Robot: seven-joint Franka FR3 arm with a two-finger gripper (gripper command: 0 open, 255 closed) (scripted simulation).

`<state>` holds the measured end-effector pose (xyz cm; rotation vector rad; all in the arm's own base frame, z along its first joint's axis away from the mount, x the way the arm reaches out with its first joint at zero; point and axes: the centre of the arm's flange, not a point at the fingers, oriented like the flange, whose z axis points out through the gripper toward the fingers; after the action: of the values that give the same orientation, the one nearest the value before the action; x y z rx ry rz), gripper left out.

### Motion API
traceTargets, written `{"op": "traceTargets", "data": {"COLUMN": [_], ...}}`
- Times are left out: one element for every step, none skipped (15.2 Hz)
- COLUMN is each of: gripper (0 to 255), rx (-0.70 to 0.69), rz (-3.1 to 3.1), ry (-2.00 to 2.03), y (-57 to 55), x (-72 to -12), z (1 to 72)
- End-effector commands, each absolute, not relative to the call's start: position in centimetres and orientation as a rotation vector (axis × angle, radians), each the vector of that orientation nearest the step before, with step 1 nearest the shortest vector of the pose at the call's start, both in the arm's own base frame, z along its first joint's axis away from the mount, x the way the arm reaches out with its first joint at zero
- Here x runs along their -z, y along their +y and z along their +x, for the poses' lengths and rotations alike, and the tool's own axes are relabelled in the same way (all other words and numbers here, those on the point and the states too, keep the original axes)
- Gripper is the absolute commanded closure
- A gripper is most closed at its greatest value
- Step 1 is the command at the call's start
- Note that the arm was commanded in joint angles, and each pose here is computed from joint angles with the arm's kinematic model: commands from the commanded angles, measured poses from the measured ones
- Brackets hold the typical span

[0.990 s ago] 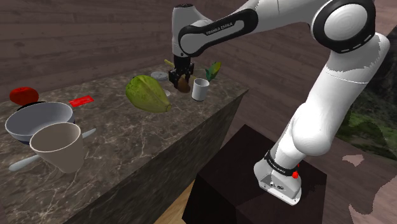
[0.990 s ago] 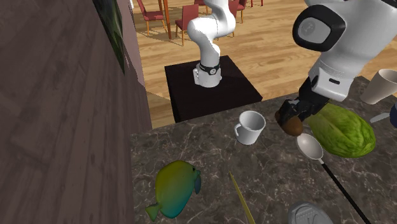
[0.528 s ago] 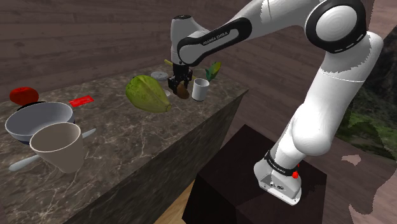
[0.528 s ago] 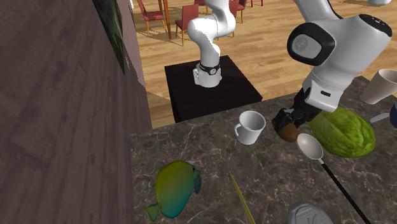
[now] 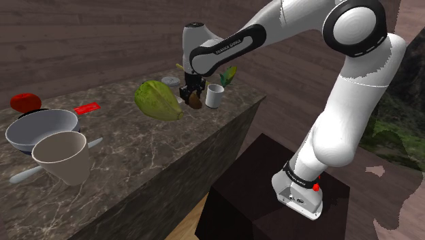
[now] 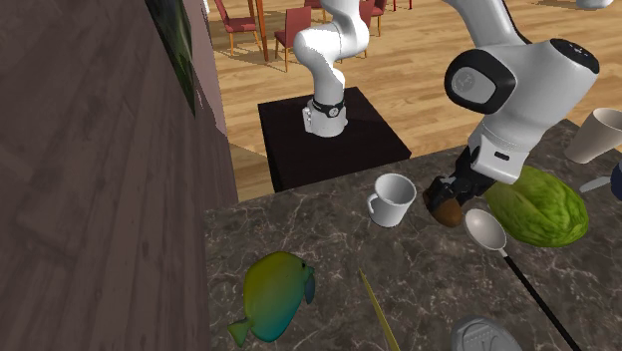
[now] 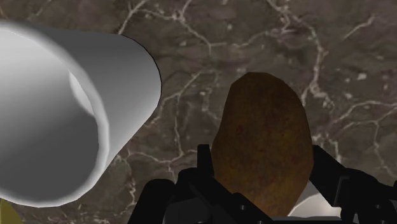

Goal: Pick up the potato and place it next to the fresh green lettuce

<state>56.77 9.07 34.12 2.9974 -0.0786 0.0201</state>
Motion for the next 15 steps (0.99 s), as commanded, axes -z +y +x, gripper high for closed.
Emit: {"op": "traceTargets", "data": {"gripper": [255, 255, 0, 0, 0, 0, 0, 0, 0, 0, 0, 0, 0, 0, 0], "rx": [-0.02, -0.02, -0.02, -0.02, -0.02, -0.02, -0.02, -0.02, -0.02, -0.02, -0.02, -0.02, -0.02, -0.02, -0.02], "rz": [2.997, 2.997, 2.997, 2.997, 2.997, 2.997, 2.997, 2.997, 2.997, 2.997, 2.997, 2.997, 2.997, 2.997, 2.997], "ry": [-0.079, -0.079, -0.079, -0.079, -0.079, -0.079, -0.079, -0.079, -0.079, -0.079, -0.079, -0.079, -0.079, -0.079, -0.079], "y": [9.1, 9.1, 9.1, 9.1, 9.1, 9.1, 9.1, 9.1, 9.3, 9.4, 9.6, 9.8, 9.8, 9.8, 9.8], "x": [-34.1, -34.1, -34.1, -34.1, -34.1, -34.1, -34.1, -34.1, -35.4, -36.7, -38.0, -39.1, -39.1, -39.1, -39.1], "z": [56.8, 56.8, 56.8, 56.8, 56.8, 56.8, 56.8, 56.8, 56.8, 56.7, 56.7, 56.7, 56.7, 56.7, 56.7]}}
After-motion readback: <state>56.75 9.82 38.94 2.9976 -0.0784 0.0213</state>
